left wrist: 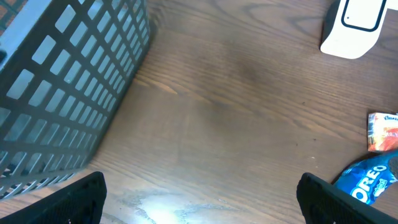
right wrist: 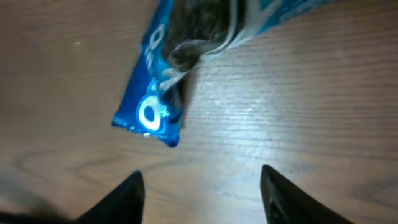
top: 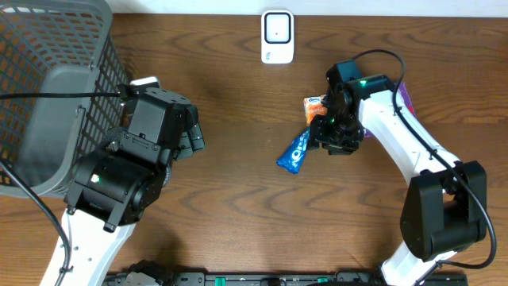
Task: Scan the item barcode
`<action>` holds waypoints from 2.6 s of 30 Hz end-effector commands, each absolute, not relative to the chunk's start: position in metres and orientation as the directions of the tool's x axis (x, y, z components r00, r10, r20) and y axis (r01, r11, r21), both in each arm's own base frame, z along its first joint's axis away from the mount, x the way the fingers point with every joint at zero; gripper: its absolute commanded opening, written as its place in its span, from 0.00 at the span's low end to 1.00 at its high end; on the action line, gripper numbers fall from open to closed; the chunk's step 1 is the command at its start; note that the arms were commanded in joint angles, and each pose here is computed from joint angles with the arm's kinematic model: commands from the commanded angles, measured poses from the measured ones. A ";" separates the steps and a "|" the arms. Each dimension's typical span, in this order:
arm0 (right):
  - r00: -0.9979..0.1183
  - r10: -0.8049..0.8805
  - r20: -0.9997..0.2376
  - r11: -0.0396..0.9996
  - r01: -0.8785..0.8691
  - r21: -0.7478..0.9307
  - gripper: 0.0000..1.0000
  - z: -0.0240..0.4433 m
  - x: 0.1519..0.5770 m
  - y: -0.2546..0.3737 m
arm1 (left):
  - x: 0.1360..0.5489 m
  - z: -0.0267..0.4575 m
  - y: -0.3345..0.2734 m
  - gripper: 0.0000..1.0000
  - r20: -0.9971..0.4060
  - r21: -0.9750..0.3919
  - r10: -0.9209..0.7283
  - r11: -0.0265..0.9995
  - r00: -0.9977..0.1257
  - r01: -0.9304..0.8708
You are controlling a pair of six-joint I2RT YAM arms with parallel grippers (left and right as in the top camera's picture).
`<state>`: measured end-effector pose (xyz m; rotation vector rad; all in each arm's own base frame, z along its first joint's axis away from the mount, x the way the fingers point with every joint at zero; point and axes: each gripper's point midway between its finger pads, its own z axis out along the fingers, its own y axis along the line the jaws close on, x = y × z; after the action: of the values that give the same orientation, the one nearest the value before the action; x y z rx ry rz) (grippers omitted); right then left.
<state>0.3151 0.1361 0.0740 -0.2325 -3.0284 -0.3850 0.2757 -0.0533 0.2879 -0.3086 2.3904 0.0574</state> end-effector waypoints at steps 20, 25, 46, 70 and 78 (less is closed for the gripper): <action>-0.965 0.247 -0.091 0.820 0.158 0.550 0.38 0.023 0.357 0.160 | 0.276 0.290 -0.050 0.98 -0.673 -0.033 -0.200 0.970 -0.712 -0.242; -0.960 0.229 -0.159 0.818 0.101 0.566 0.01 0.029 0.370 0.163 | 0.276 0.290 -0.050 0.98 -0.673 -0.033 -0.200 0.970 -0.712 -0.242; -0.776 -0.064 -0.628 0.987 0.043 -0.154 0.01 0.127 0.370 0.145 | 0.276 0.290 -0.050 0.98 -0.673 -0.033 -0.200 0.970 -0.712 -0.242; -0.751 -0.466 -0.468 0.830 -0.187 -0.526 0.14 0.062 0.335 0.201 | 0.276 0.290 -0.050 0.98 -0.673 -0.033 -0.200 0.970 -0.712 -0.242; -0.789 -0.404 -0.463 0.895 -0.238 -0.377 0.43 0.048 0.313 0.231 | 0.276 0.290 -0.050 0.98 -0.673 -0.033 -0.200 0.970 -0.712 -0.242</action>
<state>0.3147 0.2212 0.0485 0.7623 -3.5637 0.7237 0.2757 -0.0533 0.2879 -0.3088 2.3902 0.0578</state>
